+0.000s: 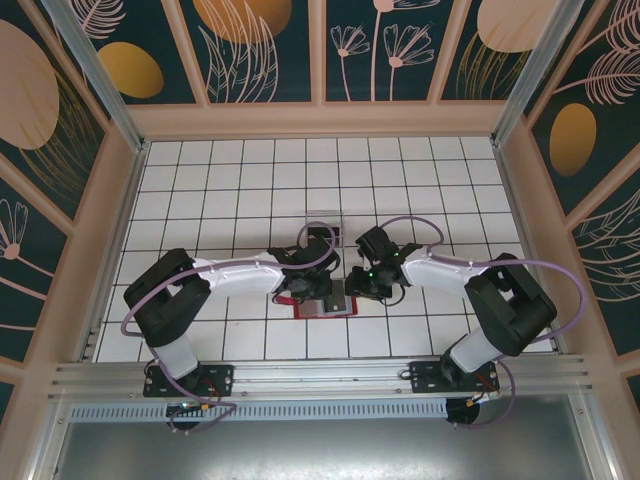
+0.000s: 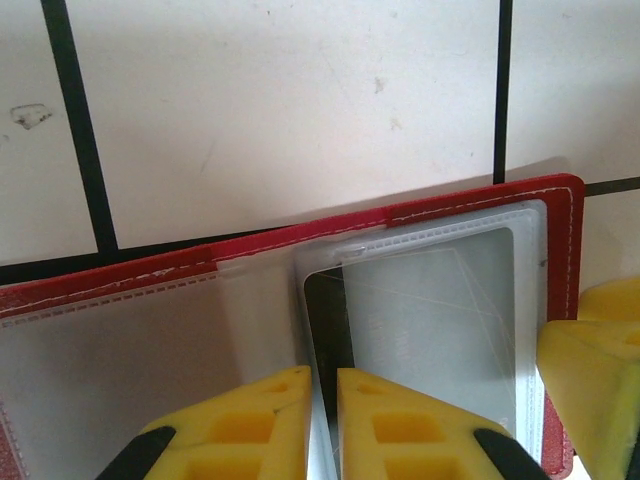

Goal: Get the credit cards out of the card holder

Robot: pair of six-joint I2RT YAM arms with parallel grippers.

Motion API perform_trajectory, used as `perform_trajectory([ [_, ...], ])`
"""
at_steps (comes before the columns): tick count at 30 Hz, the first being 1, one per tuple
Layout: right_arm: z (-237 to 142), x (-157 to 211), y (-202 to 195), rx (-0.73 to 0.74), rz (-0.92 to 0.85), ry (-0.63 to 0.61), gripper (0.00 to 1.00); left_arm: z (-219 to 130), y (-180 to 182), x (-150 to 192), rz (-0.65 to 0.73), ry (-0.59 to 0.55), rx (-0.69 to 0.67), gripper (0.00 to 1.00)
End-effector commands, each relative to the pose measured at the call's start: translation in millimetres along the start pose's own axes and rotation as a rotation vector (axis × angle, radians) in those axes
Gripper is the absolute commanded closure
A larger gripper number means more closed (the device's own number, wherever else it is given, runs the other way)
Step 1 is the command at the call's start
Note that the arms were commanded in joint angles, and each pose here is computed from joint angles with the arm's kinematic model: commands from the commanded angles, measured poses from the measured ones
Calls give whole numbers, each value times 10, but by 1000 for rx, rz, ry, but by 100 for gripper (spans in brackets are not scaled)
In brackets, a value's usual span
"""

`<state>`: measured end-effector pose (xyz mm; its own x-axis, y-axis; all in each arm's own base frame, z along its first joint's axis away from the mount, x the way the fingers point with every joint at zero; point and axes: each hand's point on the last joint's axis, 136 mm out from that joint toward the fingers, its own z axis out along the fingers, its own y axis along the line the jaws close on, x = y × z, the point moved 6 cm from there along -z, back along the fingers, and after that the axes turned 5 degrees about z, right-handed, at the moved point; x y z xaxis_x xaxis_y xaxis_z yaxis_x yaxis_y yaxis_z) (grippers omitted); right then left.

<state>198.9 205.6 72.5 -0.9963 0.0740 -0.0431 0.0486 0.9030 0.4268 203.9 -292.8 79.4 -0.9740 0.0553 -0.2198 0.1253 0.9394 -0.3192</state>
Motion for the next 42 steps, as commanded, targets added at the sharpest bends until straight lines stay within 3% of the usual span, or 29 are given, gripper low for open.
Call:
perform_trajectory([
  [1, 89, 22, -84, 38, 5, 16, 64, -35, 96, 31, -8, 5, -38, 85],
  [5, 91, 21, -98, 45, 9, 16, 64, -58, 190, 45, -2, -1, -105, 84],
  [12, 49, 5, -81, 44, 10, 5, 64, -278, 137, -29, 2, -64, -75, 83],
  [26, -90, -51, 120, 11, -18, -18, 57, -302, 80, -16, -123, -83, 399, 76],
  [33, -8, -45, 193, 28, -34, 1, 44, -184, 171, 43, -140, -45, 406, 73],
  [38, 76, -33, 135, 68, -29, 13, 44, -126, 241, 81, -149, -31, 382, 71],
  [42, 160, -3, 45, 110, -25, 31, 50, -89, 255, 107, -150, -15, 378, 71],
])
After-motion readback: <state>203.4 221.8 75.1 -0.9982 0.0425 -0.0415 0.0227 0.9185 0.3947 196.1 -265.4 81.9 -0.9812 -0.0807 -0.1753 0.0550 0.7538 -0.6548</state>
